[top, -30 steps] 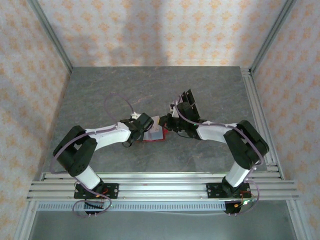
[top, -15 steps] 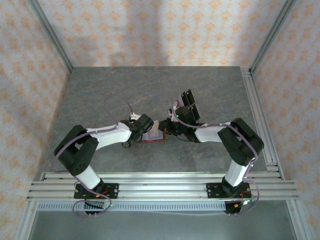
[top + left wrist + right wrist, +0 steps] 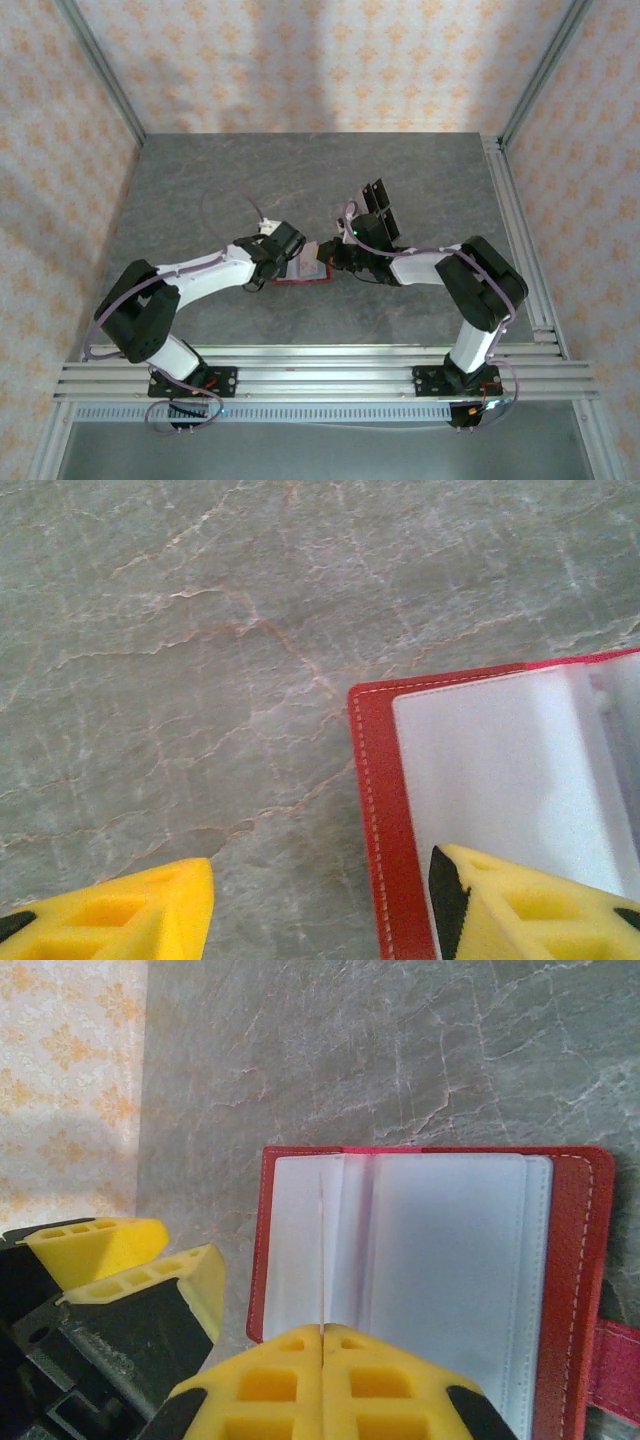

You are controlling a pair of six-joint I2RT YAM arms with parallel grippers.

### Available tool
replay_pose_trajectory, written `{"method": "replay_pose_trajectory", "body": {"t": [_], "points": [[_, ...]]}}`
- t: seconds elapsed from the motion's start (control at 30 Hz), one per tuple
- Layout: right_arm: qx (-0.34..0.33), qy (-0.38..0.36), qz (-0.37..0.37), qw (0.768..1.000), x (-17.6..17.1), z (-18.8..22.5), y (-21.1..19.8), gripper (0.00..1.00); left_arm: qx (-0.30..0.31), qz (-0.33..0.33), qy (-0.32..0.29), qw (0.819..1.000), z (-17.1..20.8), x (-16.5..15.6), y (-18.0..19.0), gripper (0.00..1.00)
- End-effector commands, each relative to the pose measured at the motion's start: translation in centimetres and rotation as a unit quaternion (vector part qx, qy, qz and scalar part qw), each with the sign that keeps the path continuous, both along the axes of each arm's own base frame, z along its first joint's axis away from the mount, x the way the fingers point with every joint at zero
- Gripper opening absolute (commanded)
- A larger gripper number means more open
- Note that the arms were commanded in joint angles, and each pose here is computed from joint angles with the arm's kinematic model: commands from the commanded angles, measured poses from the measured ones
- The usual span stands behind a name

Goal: Put the credit cards into the card holder

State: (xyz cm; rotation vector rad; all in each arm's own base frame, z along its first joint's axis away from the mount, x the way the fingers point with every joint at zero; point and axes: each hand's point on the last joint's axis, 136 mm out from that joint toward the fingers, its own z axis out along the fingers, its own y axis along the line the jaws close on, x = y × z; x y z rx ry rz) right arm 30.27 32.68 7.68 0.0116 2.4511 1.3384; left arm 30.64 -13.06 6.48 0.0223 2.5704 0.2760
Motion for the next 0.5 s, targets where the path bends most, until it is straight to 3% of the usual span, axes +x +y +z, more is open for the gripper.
{"method": "replay_pose_trajectory", "body": {"t": [0.0,0.47], "points": [[0.002,-0.018,0.002,1.0,0.3,0.3,0.0,0.0,-0.009,-0.011,0.006,1.0,-0.9,0.6,-1.3,0.6],[0.003,-0.009,0.009,1.0,0.5,-0.5,0.0,0.0,0.058,0.01,0.035,0.998,-3.7,-0.4,0.9,0.59]]}}
